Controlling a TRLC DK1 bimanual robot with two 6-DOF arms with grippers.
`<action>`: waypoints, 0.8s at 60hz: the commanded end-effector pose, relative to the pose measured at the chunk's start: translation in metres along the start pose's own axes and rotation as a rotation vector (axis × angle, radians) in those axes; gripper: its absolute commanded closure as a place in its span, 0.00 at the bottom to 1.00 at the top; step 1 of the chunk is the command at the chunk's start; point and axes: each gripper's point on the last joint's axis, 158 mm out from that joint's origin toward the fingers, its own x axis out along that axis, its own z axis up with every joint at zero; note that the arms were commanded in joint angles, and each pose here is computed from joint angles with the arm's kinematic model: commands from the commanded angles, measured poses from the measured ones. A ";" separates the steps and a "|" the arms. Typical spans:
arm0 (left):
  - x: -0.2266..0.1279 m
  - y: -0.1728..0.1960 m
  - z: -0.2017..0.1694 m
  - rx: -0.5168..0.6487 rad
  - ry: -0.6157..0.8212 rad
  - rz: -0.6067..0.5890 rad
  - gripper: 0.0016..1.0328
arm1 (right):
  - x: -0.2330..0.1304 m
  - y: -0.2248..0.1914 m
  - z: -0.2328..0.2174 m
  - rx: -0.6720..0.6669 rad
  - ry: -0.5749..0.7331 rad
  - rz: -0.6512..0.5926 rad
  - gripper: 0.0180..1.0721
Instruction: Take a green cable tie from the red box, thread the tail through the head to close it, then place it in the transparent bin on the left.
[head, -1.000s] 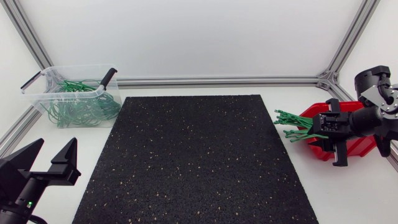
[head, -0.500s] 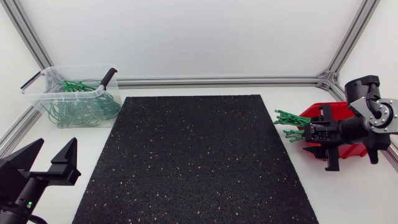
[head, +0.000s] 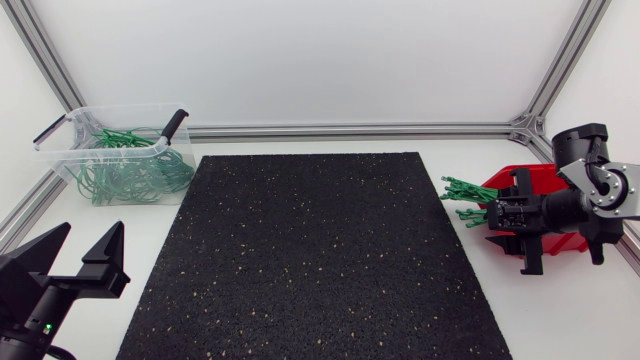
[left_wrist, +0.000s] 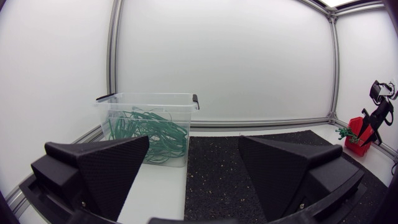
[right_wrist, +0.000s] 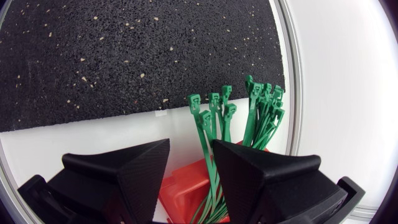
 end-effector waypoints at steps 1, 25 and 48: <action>0.001 -0.001 -0.024 -0.005 0.057 -0.003 0.03 | 0.000 0.013 0.001 -0.041 0.004 0.025 0.49; 0.001 -0.001 -0.024 -0.007 0.057 -0.004 0.03 | -0.006 0.032 0.003 -0.053 0.001 0.039 0.49; 0.001 -0.001 -0.024 -0.007 0.058 -0.003 0.03 | -0.004 0.029 0.006 -0.068 0.000 0.031 0.49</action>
